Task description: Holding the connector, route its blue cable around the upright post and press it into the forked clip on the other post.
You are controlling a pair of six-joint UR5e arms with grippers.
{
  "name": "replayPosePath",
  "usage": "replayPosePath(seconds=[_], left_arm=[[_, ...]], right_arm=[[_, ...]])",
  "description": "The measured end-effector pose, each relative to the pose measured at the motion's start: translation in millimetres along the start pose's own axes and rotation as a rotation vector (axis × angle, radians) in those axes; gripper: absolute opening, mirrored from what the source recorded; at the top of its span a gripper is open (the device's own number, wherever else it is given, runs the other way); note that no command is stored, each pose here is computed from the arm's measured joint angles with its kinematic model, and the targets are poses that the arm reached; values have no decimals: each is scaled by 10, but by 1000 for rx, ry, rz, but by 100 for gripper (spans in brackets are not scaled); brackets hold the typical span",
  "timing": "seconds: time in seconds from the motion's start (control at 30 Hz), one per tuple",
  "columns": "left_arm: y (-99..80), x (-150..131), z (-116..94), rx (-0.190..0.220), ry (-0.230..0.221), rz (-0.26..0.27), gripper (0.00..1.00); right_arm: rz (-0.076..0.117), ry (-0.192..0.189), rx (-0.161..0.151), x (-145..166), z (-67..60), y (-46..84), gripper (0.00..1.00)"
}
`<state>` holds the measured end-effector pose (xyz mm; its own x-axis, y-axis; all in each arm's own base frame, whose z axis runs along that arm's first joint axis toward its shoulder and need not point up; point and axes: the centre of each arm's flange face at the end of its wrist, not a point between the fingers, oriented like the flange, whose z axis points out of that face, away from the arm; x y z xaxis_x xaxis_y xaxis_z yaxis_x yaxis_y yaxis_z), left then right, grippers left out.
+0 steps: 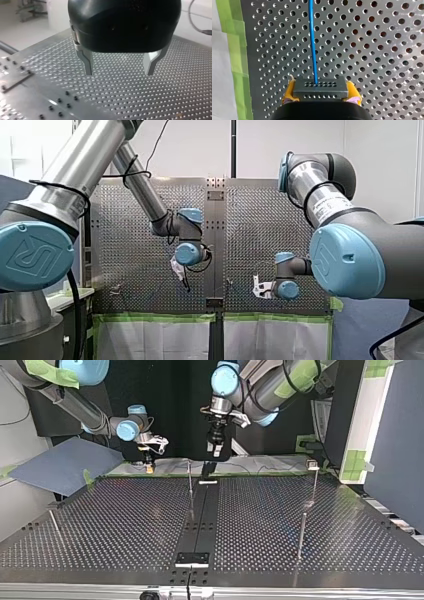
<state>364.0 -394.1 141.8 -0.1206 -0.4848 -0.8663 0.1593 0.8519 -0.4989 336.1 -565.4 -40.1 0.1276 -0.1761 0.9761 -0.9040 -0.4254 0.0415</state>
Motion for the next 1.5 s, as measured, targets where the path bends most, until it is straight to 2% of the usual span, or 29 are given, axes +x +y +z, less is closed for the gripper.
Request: replayPosePath(seconds=[0.23,0.53,0.6,0.77,0.93,1.03,1.5], left_arm=[[79,-170,-213,-25,-14,-37,100],[181,-354,-499,-45,-17,-14,100],[171,-405,-524,-40,-29,-11,100],[56,-606,-528,-4,-91,-7,100],[-68,-815,-525,30,-153,-33,100],[-113,-914,-548,41,-175,-45,100],[22,-894,-685,25,-197,-38,100]], right_arm=[[0,0,1,0,0,-4,12],[0,3,1,4,3,-6,12],[0,4,1,5,4,-7,12],[-1,6,3,8,5,-12,12],[-1,5,5,7,4,-17,12],[0,3,5,6,2,-17,12],[2,3,7,17,8,-28,12]])
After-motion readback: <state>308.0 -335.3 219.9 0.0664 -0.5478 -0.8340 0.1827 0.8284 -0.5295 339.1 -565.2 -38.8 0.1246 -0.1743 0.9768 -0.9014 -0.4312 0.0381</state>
